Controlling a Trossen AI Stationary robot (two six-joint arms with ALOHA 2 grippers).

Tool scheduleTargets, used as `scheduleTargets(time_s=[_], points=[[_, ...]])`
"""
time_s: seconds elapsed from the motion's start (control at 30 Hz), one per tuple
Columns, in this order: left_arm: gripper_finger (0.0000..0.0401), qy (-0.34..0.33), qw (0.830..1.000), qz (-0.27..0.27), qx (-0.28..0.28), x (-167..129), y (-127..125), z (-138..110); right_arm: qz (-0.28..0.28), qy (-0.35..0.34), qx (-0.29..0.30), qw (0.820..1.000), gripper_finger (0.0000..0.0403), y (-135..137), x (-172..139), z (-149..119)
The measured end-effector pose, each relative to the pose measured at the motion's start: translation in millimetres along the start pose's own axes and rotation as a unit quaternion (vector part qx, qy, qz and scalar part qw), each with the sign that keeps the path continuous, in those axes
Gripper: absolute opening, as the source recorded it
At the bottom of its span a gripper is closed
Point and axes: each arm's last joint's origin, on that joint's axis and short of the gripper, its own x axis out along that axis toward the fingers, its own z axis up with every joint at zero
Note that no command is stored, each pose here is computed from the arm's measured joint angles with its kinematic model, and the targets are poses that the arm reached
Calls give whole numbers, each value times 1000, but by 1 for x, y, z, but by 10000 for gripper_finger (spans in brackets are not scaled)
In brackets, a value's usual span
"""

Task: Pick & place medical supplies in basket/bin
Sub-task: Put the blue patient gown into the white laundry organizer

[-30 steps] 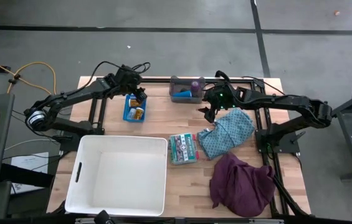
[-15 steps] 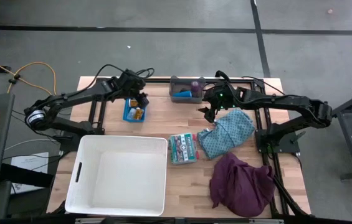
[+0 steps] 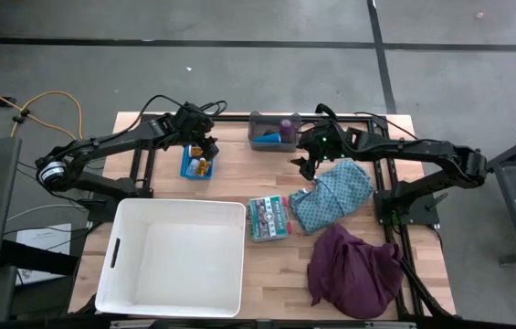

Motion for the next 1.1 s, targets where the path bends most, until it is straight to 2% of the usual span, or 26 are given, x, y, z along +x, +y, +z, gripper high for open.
scheduleTargets(time_s=[0.87, 1.1], points=[[194, -14, 1000, 0, -2, 0, 0, 3, 0, -1, 0, 1000, 262, 0, 0, 0], [194, -14, 1000, 0, -2, 0, 0, 3, 4, -25, 4, 1000, 262, 0, 0, 5]])
